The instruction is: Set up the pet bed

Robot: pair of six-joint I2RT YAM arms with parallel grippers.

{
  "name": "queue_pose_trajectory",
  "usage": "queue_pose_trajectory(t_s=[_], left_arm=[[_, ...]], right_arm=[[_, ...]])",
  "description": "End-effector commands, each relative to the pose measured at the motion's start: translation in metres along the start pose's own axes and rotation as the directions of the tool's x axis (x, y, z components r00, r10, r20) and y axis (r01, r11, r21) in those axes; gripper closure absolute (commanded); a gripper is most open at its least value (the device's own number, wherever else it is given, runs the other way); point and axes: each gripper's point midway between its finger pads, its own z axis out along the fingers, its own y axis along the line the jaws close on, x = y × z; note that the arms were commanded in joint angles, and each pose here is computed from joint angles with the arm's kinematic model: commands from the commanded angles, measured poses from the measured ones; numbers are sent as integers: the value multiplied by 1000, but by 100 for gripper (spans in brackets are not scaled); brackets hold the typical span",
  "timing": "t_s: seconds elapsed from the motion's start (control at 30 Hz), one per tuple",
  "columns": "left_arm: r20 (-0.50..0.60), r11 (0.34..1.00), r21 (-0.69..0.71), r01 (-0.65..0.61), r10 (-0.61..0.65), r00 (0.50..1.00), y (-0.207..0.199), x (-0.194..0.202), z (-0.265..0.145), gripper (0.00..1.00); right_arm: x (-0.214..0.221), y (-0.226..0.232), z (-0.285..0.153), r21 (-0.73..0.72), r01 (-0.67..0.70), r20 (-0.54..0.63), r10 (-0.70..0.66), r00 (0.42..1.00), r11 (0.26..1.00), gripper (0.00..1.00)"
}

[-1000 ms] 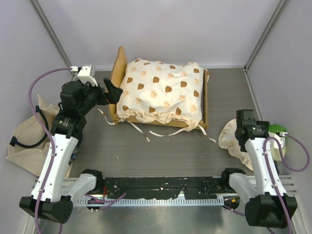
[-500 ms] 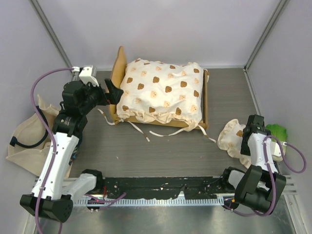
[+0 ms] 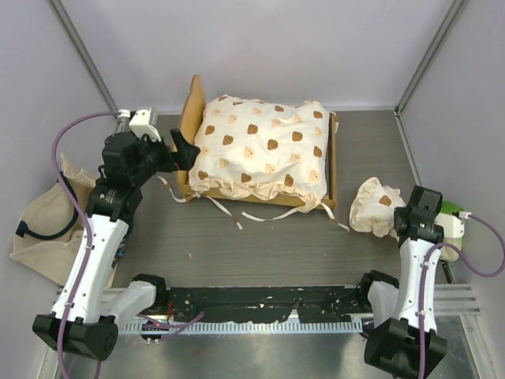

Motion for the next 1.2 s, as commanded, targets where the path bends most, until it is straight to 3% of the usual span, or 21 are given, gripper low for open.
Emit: queue_pose_trajectory(t_s=[0.0, 0.17, 0.2, 0.27, 0.3, 0.4, 0.5, 0.53, 0.63, 0.7, 0.77, 0.8, 0.97, 1.03, 1.17], left_arm=[[80, 1000, -8, -17, 18, 997, -3, -20, -10, 0], [145, 999, -52, -16, 24, 989, 2, -31, -22, 0], [153, 998, -67, -16, 26, 988, 4, -32, -23, 0], [167, 997, -81, -15, 28, 986, 6, -33, -28, 0], [170, 996, -90, -21, 36, 985, 8, -33, -30, 0], [173, 992, -120, -37, 58, 983, 13, -32, -36, 0], [178, 990, -134, -36, 60, 982, 14, -33, -41, 0], [157, 987, -158, -22, 47, 987, 18, -29, -42, 0], [126, 988, -154, -15, 34, 991, 19, -22, -36, 0], [111, 989, -147, -9, 26, 993, 18, -18, -35, 0], [129, 989, -151, -4, 24, 991, 19, -20, -36, 0], [142, 988, -154, -5, 27, 990, 19, -22, -39, 0], [159, 983, -182, -34, 64, 985, 22, -28, -47, 0], [153, 982, -186, -40, 69, 986, 23, -27, -48, 0], [154, 970, -239, -50, 88, 984, 31, -27, -55, 0]], right_arm=[[-22, 79, -59, -329, 212, 45, -209, 977, 920, 99], [-35, 141, -122, -563, 309, 110, -301, 947, 766, 99], [-25, 157, -140, -655, 338, 111, -357, 928, 676, 99], [-23, 179, -158, -735, 333, 123, -367, 922, 591, 99], [-12, 188, -173, -794, 333, 110, -418, 902, 509, 99], [8, 215, -203, -910, 252, 62, -492, 868, 330, 99], [20, 238, -227, -959, 201, 53, -572, 818, 198, 99], [18, 247, -241, -965, 222, 103, -581, 808, 137, 99], [42, 266, -255, -970, 238, 149, -640, 754, 55, 99], [89, 267, -257, -976, 216, 122, -734, 668, 34, 99], [109, 275, -267, -969, 247, 163, -766, 622, -5, 99], [146, 272, -271, -975, 220, 146, -816, 559, -24, 99], [212, 281, -295, -979, 168, 183, -872, 453, -118, 99], [248, 281, -301, -975, 150, 211, -903, 375, -166, 99], [304, 267, -285, -973, 152, 207, -951, 230, -175, 99]])
